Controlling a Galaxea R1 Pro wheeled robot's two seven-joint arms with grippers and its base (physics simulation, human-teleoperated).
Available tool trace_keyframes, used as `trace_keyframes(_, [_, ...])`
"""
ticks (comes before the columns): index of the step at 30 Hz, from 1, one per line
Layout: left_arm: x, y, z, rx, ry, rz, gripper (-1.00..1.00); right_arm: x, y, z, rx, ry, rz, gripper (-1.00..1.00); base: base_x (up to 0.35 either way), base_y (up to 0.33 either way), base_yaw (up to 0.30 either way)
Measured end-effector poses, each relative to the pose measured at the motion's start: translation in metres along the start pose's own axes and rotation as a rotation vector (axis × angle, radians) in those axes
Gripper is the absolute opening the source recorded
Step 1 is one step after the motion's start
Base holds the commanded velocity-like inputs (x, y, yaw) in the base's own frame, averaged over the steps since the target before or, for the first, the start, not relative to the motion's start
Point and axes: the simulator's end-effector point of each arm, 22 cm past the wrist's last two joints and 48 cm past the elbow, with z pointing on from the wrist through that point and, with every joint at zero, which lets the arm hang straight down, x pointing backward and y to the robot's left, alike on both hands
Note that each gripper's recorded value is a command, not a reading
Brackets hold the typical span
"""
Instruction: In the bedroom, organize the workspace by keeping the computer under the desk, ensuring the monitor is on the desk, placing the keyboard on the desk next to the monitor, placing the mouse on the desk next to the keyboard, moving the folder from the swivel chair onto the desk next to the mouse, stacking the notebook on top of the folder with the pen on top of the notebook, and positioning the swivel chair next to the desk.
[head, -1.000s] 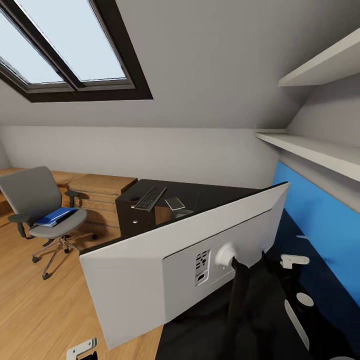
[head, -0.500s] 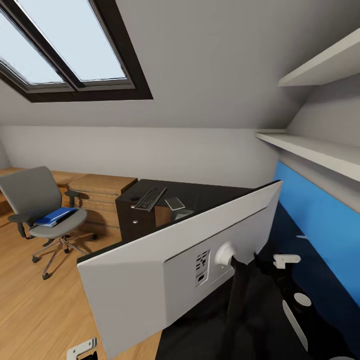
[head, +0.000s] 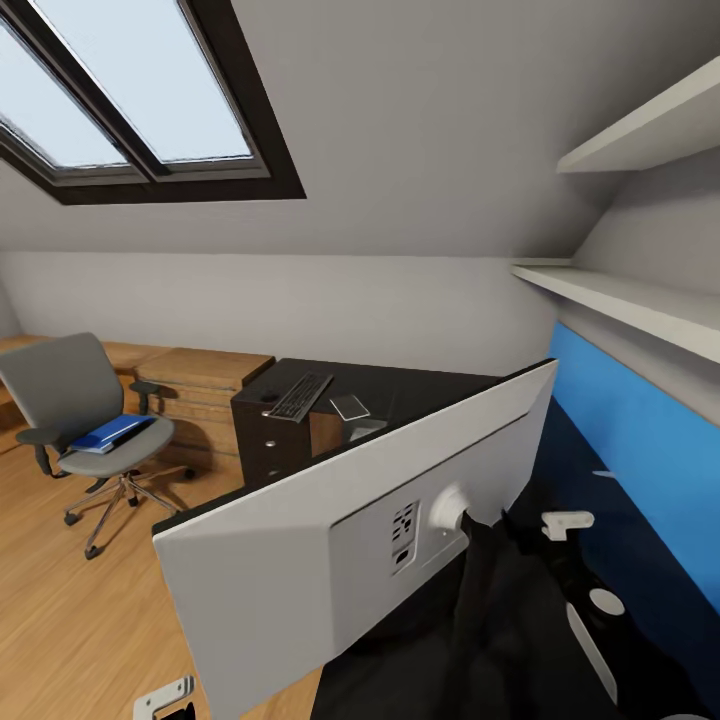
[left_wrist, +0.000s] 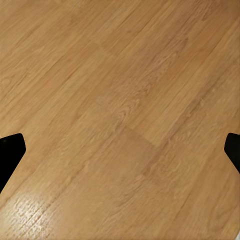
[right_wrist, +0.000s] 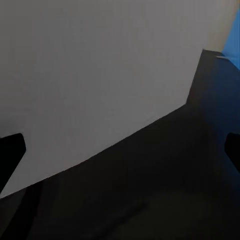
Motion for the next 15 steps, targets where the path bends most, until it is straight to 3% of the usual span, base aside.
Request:
trace_keyframes(6, [0.0, 0.0, 0.0, 0.0, 0.001, 0.0, 1.0, 0.005, -0.007, -0.001, 0.019, 0.012, 0.008, 1.0, -0.08, 0.0, 0.0])
trace_keyframes(15, [0.0, 0.001, 0.001, -0.003, 0.002, 0.001, 1.0, 0.006, -0.022, -0.002, 0.06, 0.013, 0.028, 1.0, -0.3, 0.0, 0.0])
